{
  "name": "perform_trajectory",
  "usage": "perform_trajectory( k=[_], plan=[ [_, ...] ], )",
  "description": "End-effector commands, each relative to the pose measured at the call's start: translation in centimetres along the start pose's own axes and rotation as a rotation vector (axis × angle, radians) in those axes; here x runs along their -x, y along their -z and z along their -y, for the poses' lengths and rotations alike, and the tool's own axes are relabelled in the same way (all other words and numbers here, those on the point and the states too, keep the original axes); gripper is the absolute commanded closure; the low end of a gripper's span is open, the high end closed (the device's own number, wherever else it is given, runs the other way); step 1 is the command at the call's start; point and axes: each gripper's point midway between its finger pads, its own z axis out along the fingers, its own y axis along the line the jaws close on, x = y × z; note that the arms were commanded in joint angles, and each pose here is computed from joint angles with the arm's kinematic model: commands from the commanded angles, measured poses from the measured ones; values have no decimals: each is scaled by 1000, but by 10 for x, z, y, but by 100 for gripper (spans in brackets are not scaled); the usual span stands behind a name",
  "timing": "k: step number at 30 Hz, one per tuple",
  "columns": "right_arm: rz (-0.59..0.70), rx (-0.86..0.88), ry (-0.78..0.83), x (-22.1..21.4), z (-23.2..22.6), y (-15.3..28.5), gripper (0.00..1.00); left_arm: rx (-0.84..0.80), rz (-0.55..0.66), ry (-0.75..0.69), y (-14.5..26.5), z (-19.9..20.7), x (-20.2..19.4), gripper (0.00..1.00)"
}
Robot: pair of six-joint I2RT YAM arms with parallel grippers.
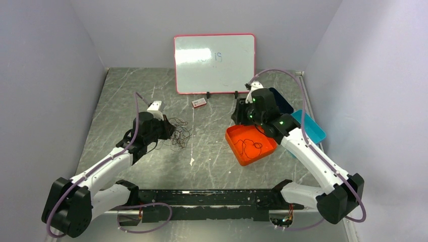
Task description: Untangle the cables
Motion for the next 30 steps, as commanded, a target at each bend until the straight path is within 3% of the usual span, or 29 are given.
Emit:
perform_trajectory(
  k=[1, 6, 11, 20, 26, 30],
  plan=[
    [61, 353, -7, 14, -63, -8, 53, -46, 24, -11, 4, 12, 10, 88],
    [159, 573, 165, 9, -117, -16, 49, -53, 10, -10, 4, 12, 4, 87],
    [300, 666, 363, 11, -169, -21, 47, -81, -12, -28, 2, 16, 2, 89],
    [493, 822, 604, 8, -215, -40, 47, -96, -40, -52, 2, 17, -3, 89],
    [446, 894, 686, -6, -231, -55, 47, -103, -43, -57, 0, 18, -4, 90],
    [404, 842, 714, -16, -226, -76, 47, -123, -39, -56, 0, 22, -2, 89]
  ],
)
